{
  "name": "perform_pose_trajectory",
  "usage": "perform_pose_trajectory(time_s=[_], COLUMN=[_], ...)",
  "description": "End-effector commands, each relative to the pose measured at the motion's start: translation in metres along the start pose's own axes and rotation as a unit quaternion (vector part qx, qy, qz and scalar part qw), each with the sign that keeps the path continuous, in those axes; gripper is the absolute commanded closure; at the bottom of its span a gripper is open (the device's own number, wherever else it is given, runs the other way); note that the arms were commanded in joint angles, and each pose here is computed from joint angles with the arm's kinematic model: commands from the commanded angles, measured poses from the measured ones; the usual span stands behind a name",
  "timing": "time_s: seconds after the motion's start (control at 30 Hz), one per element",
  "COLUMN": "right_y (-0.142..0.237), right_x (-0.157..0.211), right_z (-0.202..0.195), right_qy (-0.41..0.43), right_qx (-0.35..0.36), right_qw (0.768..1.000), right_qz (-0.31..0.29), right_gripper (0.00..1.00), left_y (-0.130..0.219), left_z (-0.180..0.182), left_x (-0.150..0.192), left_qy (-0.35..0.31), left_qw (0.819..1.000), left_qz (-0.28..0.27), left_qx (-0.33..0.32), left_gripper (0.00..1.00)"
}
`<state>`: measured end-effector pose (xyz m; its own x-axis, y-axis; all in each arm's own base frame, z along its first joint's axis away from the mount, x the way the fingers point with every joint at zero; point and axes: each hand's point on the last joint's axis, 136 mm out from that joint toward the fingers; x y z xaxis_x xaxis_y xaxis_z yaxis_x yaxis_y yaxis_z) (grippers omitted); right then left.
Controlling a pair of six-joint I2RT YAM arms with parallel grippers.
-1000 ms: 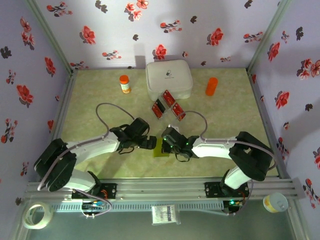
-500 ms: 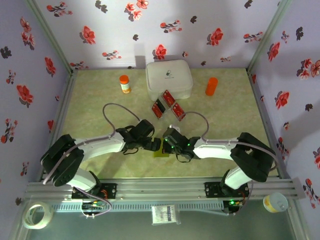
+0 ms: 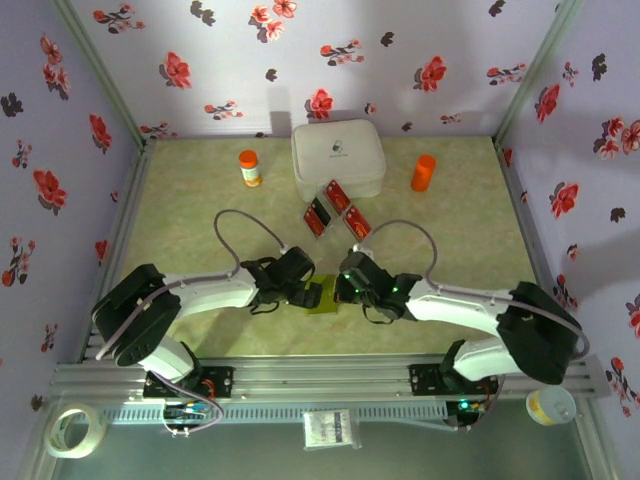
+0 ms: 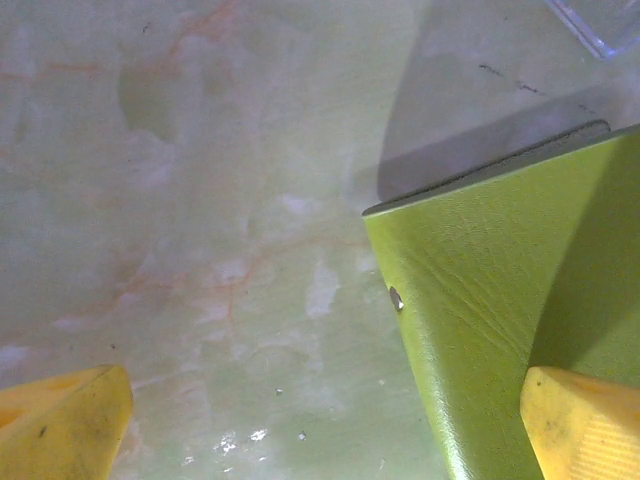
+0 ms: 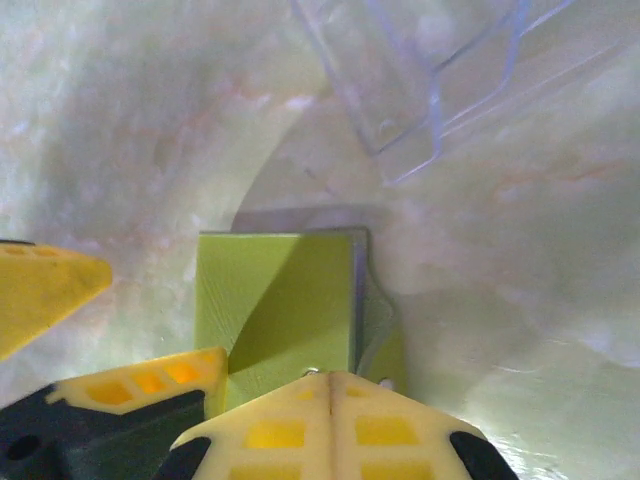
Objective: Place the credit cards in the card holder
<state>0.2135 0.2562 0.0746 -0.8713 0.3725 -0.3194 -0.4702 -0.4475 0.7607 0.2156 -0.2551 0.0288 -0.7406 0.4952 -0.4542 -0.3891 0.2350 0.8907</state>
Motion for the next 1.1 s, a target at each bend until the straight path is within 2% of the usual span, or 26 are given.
perform_pose_trajectory(time_s=[0.0, 0.17, 0.3, 0.6, 1.07], right_y=[0.005, 0.003, -0.004, -0.015, -0.022], right_x=[-0.003, 0.000, 0.004, 0.009, 0.013], right_z=[-0.024, -0.021, -0.014, -0.005, 0.001], right_qy=[0.014, 0.042, 0.056, 0.072, 0.081], right_qx=[0.055, 0.075, 0.078, 0.085, 0.084], right_qw=[0.998, 0.996, 0.994, 0.992, 0.991], right_qz=[0.000, 0.024, 0.043, 0.058, 0.067], right_gripper=[0.90, 0.76, 0.69, 0.67, 0.70], left_y=[-0.004, -0.003, -0.002, -0.002, -0.003], left_z=[0.013, 0.014, 0.014, 0.014, 0.015], left_x=[0.025, 0.029, 0.031, 0.033, 0.034], left_qy=[-0.022, -0.043, -0.052, -0.052, -0.049], left_qw=[0.998, 0.996, 0.995, 0.995, 0.995], left_qz=[0.042, 0.051, 0.052, 0.053, 0.051], left_qx=[-0.043, -0.061, -0.067, -0.070, -0.070], left_gripper=[0.00, 0.00, 0.00, 0.00, 0.00])
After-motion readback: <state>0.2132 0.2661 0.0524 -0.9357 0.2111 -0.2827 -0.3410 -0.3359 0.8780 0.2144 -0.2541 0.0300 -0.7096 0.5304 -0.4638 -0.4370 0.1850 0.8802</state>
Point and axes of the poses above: each hand's point on the last joint's axis, 136 mm out from that joint toward the fingers, its own y axis back along the fingers, its own z axis along the line the jaws close on, x = y × z, and after that the axes turned 15 degrees about -y, right-handed
